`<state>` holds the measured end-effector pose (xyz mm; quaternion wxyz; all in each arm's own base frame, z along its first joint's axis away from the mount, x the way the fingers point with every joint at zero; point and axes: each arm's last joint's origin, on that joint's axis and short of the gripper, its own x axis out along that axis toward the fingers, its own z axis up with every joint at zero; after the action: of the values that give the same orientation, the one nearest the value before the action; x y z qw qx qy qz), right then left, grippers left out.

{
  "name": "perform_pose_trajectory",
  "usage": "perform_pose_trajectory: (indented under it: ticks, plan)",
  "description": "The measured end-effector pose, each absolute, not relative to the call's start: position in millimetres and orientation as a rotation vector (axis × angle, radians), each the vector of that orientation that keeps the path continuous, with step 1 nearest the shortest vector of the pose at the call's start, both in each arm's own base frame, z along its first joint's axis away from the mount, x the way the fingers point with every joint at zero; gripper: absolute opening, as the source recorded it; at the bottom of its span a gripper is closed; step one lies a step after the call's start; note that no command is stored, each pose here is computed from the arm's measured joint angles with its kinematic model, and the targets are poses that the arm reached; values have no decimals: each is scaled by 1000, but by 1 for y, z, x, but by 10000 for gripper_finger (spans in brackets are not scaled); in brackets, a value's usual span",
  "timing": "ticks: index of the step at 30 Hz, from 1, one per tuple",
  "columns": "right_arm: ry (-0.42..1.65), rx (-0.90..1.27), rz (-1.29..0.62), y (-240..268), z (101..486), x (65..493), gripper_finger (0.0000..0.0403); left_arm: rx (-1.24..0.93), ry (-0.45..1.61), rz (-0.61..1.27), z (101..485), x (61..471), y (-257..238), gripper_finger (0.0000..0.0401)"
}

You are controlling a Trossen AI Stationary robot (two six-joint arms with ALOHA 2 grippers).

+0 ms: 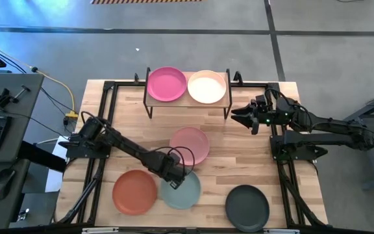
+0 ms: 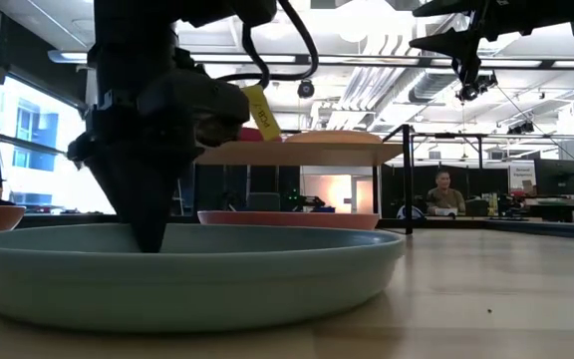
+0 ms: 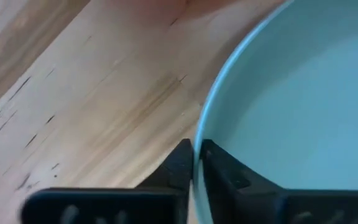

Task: Place and stack plates onto a shelf
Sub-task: Stack the blue plate on the pink plate on the shelf

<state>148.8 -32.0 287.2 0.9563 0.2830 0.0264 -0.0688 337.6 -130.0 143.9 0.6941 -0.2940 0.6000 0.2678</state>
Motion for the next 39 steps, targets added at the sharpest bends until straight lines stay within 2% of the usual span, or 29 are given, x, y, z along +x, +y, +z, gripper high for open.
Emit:
perform_pose_trajectory:
  ticks: [6, 10, 17, 25, 32, 39]
  plan:
    - [54, 574, -140, -32, 287, 149, 177, -656, 1356, 555, 148, 340, -122, 7]
    - [54, 574, -140, -32, 287, 149, 177, -663, 1336, 526, 164, 339, -114, 3]
    - [54, 575, -140, -32, 287, 149, 177, -679, 1253, 460, 211, 327, -96, 1]
    - [48, 593, -130, -32, 288, 149, 177, -722, 1126, 393, 276, 294, -70, 1]
    - [30, 593, -144, -32, 289, 149, 177, -836, 954, 407, 328, 256, -26, 1]
    - [0, 686, -203, -34, 289, 149, 177, -690, 745, 548, 377, 228, 52, 0]
